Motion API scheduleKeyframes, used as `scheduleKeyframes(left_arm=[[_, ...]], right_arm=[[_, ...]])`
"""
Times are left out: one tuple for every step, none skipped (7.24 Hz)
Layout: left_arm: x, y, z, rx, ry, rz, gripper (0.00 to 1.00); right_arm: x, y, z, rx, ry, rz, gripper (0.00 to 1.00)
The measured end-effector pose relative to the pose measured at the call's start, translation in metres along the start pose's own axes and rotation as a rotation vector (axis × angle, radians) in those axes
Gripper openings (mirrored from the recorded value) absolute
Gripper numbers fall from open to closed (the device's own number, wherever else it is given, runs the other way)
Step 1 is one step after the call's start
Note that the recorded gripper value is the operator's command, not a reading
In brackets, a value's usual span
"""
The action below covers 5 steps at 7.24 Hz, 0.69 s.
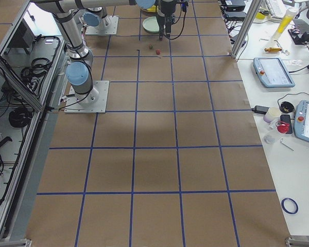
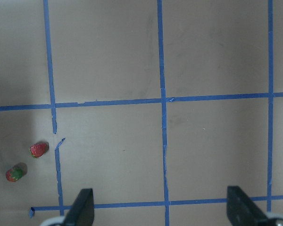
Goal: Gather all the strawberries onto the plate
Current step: 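Reach the left gripper to the strawberry nearest the plate and grasp it, then lower the strawberry onto the plate and open the left gripper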
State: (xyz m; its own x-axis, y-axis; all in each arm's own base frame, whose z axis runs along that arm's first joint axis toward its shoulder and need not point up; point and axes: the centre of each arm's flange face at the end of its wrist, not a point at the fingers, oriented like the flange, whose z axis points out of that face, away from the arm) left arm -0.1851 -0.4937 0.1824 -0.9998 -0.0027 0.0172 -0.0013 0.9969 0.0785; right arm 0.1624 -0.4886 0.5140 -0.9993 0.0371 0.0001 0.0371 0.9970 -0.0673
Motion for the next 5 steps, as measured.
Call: scheduleKeyframes(left_arm=[[0.0,-0.002,0.007,-0.004,-0.002,-0.001,0.39],[0.0,-0.005,0.011,0.001,-0.003,-0.001,0.12],[0.0,-0.007,0.011,0.01,-0.005,0.002,0.11],[-0.004,-0.012,0.001,0.036,-0.035,0.012,0.12],[-0.011,-0.017,-0.018,0.063,-0.089,0.029,0.12]], right_arm=[[0.0,0.0,0.0,0.0,0.0,0.0,1.0],[0.0,0.0,0.0,0.0,0.0,0.0,1.0],[0.0,0.0,0.0,-0.001,0.0,0.0,1.0],[0.0,0.0,0.0,-0.002,0.0,0.0,1.0],[0.0,0.0,0.0,-0.002,0.0,0.0,1.0]])
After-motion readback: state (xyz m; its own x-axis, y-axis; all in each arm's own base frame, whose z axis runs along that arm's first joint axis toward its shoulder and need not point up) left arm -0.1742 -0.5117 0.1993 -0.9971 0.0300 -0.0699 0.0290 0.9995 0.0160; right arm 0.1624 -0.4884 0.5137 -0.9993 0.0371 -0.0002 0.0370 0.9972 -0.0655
